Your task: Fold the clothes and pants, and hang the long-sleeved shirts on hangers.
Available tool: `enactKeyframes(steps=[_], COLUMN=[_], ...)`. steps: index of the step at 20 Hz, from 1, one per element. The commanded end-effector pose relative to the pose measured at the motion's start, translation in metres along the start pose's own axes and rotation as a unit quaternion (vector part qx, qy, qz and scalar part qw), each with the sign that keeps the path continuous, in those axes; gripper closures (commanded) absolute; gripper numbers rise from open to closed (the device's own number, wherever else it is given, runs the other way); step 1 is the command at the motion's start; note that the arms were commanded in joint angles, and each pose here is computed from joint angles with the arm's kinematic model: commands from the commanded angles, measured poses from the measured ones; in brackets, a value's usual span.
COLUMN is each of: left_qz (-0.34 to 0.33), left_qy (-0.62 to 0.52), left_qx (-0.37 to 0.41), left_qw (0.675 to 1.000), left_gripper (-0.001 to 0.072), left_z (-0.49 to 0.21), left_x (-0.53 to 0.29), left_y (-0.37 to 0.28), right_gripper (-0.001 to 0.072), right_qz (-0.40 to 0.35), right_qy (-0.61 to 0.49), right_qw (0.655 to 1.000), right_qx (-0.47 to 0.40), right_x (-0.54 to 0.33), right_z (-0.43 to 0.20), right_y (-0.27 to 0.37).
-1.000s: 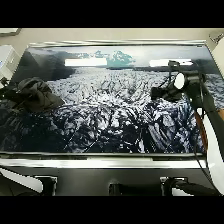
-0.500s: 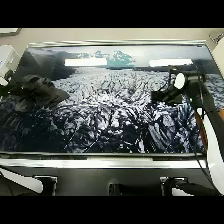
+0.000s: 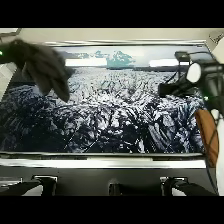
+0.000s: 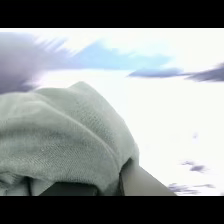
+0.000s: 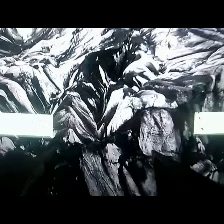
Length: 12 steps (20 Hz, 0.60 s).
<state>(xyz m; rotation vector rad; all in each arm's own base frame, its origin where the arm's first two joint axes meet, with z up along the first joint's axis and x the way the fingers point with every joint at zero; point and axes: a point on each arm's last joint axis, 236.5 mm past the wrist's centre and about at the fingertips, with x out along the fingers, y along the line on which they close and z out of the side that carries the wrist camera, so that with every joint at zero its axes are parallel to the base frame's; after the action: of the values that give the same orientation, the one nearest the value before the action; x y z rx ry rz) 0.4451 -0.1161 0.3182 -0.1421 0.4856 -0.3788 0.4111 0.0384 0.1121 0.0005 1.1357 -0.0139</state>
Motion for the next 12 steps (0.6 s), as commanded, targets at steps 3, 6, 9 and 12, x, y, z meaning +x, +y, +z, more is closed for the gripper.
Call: enactKeyframes(steps=[3, 6, 9, 12], left_qz=[-0.195, -0.225, -0.213, -0.146], left_qy=[-0.113, -0.049, 0.071, 0.221], left_qx=[0.025, 0.014, 0.017, -0.015], left_qw=[0.974, 0.973, 0.974, 0.964], left_gripper=[0.0681, 0.0681, 0.068, 0.0681], left_z=[0.034, -0.01, -0.108, -0.243], left_x=[-0.068, -0.034, 0.033, 0.103], left_y=[-0.192, -0.24, -0.252, -0.217], right_gripper=[0.0028, 0.0028, 0.0033, 0.0043], right_qz=[-0.025, -0.044, -0.06, -0.043], right_qy=[-0.093, -0.132, -0.135, -0.067], right_qw=[0.995, 0.99, 0.989, 0.997], right_qx=[-0.002, 0.0, 0.005, 0.012], right_x=[-0.079, -0.115, -0.133, -0.121], right_z=[0.01, 0.007, -0.004, -0.034], right_y=[-0.021, -0.035, -0.045, -0.037])
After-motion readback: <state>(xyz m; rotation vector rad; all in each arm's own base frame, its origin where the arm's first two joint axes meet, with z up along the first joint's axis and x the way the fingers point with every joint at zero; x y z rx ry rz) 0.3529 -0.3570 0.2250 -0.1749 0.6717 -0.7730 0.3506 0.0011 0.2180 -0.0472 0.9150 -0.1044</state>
